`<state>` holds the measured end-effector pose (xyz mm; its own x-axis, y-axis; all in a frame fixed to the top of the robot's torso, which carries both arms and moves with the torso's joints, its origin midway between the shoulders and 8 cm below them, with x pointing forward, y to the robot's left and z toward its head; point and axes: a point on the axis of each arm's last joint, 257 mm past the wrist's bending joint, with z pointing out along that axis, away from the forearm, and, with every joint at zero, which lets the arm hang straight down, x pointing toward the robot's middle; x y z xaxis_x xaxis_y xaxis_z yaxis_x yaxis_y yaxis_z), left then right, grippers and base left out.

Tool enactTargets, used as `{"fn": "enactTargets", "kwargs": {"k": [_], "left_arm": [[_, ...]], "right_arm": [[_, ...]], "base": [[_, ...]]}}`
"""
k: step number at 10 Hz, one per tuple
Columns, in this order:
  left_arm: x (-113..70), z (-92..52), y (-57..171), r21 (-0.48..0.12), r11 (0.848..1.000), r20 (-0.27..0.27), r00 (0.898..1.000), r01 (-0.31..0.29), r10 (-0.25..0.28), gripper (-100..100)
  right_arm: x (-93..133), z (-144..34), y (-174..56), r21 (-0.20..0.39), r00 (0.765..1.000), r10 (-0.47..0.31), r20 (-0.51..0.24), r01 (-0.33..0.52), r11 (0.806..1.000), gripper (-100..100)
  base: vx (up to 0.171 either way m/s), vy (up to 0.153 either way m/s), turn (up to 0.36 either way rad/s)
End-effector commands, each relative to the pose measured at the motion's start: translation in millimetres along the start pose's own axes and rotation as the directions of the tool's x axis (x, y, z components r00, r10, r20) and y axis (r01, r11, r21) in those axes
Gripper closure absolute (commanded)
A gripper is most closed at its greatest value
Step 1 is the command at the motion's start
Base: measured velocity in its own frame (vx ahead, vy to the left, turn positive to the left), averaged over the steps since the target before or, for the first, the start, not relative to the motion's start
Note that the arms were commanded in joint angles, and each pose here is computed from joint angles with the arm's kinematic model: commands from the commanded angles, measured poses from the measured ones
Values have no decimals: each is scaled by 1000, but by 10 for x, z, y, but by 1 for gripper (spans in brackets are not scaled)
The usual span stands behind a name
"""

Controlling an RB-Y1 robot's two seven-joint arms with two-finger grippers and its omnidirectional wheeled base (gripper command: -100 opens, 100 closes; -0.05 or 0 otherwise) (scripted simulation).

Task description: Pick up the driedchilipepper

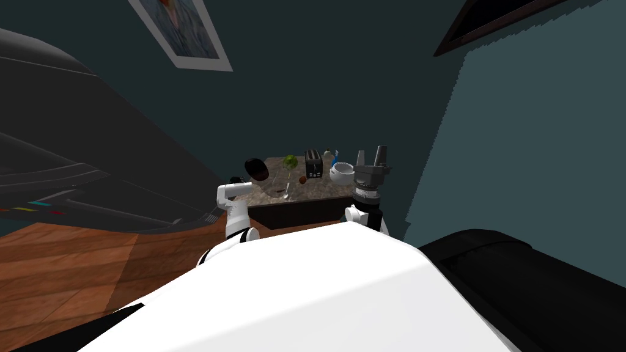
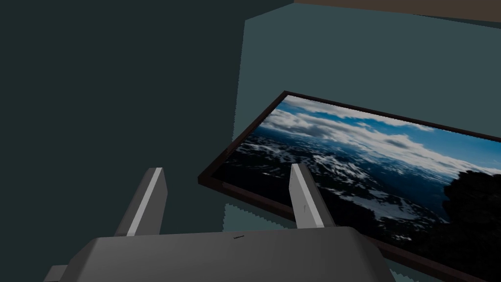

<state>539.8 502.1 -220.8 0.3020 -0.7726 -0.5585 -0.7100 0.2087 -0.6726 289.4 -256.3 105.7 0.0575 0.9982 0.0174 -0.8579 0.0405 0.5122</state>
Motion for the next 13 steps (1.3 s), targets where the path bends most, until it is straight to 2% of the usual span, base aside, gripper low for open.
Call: {"fn": "enactTargets", "kwargs": {"k": [1,4,6,7,8,9,10,11,12,13], "left_arm": [[48,20,114,-53,999,-13,1000,-5,4,-100],[179,86,283,-170,985,-52,998,-27,18,-100],[197,71,357,-198,980,-59,998,-28,17,-100],[271,80,434,-252,967,-82,996,-43,23,-100],[278,70,467,-264,963,-86,996,-44,22,-100],[353,68,528,-310,949,-110,994,-61,28,-100],[362,53,568,-326,943,-114,993,-62,26,-100],[438,39,623,-367,927,-139,990,-81,31,-100],[446,22,660,-381,921,-143,989,-83,30,-100],[512,-10,708,-421,902,-167,985,-101,32,-100]], "right_arm": [[0,0,0,0,1000,0,0,0,1000,0],[0,0,0,0,1000,0,0,0,1000,0],[0,0,0,0,1000,0,0,0,1000,0],[0,0,0,0,1000,0,0,0,1000,0],[0,0,0,0,1000,0,0,0,1000,0],[0,0,0,0,1000,0,0,0,1000,0],[0,0,0,0,1000,0,0,0,1000,0],[0,0,0,0,1000,0,0,0,1000,0],[0,0,0,0,1000,0,0,0,1000,0],[0,0,0,0,1000,0,0,0,1000,0]], "base": [[19,-59,-15],[23,-70,-25],[15,-43,-6],[17,-47,-36],[20,-52,-18],[29,-77,-33],[23,-69,-11],[26,-72,-30],[21,-54,-17],[23,-56,-35]]}}
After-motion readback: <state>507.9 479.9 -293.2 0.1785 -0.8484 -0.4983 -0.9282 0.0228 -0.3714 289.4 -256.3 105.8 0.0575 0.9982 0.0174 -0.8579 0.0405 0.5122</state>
